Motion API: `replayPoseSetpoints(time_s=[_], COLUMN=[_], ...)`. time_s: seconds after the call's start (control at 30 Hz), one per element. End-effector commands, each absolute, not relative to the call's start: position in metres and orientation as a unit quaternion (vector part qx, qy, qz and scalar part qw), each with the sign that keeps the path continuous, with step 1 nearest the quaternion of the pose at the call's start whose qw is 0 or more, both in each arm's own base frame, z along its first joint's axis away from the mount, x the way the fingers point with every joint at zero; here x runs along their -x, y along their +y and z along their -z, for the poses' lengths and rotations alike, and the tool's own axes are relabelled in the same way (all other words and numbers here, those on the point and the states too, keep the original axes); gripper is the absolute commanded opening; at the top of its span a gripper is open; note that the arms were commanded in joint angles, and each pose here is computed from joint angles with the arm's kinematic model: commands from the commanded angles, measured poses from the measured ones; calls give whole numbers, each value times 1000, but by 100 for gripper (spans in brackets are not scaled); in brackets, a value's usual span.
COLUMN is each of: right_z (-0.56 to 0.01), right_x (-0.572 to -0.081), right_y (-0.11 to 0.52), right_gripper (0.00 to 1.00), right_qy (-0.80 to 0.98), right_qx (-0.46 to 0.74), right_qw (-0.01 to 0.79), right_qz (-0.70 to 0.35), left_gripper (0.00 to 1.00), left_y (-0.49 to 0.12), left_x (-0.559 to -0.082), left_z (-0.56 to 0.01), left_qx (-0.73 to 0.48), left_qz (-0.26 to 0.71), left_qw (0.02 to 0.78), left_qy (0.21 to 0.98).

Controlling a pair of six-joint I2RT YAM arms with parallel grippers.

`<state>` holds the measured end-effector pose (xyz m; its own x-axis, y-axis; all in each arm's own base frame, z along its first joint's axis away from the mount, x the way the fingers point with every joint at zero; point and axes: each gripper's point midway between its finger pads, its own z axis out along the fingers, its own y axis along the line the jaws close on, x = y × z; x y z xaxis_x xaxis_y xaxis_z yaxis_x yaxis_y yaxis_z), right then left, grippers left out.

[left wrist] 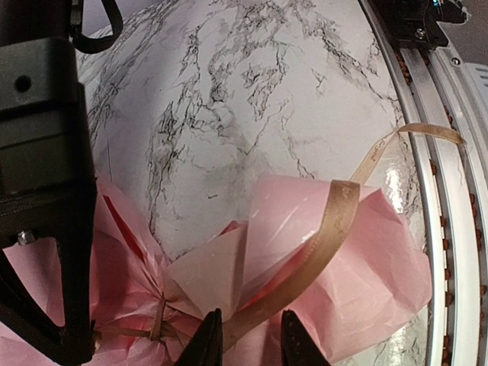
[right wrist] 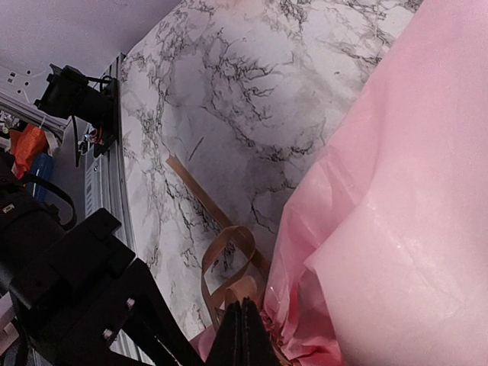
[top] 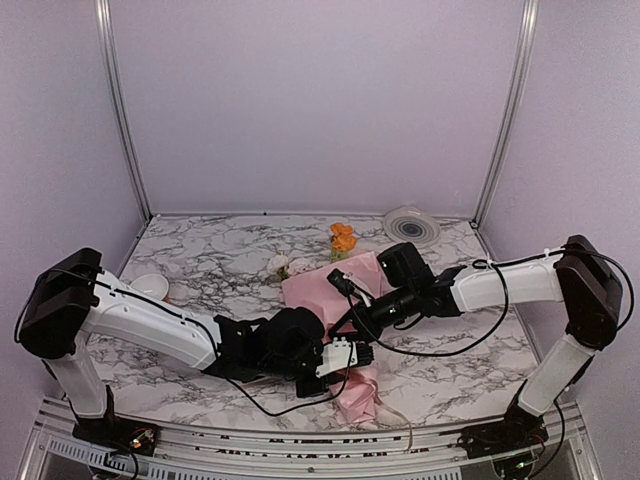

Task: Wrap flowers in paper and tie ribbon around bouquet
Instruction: Cross the half-tied ribbon over the folded bouquet.

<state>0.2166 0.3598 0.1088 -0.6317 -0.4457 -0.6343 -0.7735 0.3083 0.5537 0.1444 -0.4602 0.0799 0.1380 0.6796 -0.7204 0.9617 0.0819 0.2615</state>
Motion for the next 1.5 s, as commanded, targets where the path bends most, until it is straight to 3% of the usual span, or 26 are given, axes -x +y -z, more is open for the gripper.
replayPoseSetpoints(time_s=[0.0,0.37,0.5,0.7,1.03,1.3,1.47], right_z=[-120,-119,-119,-117,-117,-117,-118], right_x=[-221,-220,-219,-218,-217,-217,-217], right_y=[361,361,361,360,360,359,360], right_gripper=[0,0,0,0,0,0,0], right_qy=[778,778,777,778,777,778,777], right_qx=[390,389,390,388,390,388,389], right_qw=[198,195,196,193,194,194,193], right_qz=[-451,-453,-453,-454,-456,-455,-456], left_gripper=[21,16,21,20,24,17,24], left_y=[-463,-451,-445,-452,-466,-466,-454], left_x=[-146,-151,-145,-141,-152,-148,-152], left_z=[-76,-73,-75,-74,-83,-75,-65], left_qx=[-655,-649,-649,-659,-651,-658,-649], left_qz=[177,158,169,177,168,172,168], left_qw=[376,376,371,349,384,365,347], left_qy=[631,642,642,642,633,636,656])
